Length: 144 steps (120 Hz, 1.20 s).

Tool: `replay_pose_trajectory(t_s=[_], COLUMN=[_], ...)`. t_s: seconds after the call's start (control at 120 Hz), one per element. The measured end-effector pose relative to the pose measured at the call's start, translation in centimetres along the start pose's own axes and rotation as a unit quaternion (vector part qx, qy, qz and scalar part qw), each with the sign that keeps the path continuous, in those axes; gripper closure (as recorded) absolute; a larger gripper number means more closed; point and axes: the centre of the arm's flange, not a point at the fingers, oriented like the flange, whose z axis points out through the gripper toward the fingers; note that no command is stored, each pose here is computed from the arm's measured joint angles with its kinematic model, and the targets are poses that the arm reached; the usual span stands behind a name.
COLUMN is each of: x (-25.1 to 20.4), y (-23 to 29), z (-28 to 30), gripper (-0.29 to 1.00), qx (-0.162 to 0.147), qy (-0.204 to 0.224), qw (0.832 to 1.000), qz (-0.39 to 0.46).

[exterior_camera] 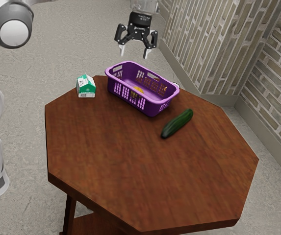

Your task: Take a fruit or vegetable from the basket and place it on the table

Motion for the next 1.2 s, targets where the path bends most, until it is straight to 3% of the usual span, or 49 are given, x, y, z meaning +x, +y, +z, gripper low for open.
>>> replay_pose_trajectory(t_s=[0.308,0.5,0.767,1.2], x=[11.7,11.5,10.7,13.4], y=[1.5,4.7,7.7,6.8], z=[2.6,4.2,6.0,10.1], gripper=[0.00,0.00,0.00,0.00], qx=[-0.004,-0.025,-0.039,-0.044], qy=[0.011,0.043,0.072,0.070], qw=[1.000,0.996,0.976,0.957], qz=[-0.018,0.073,0.200,0.279])
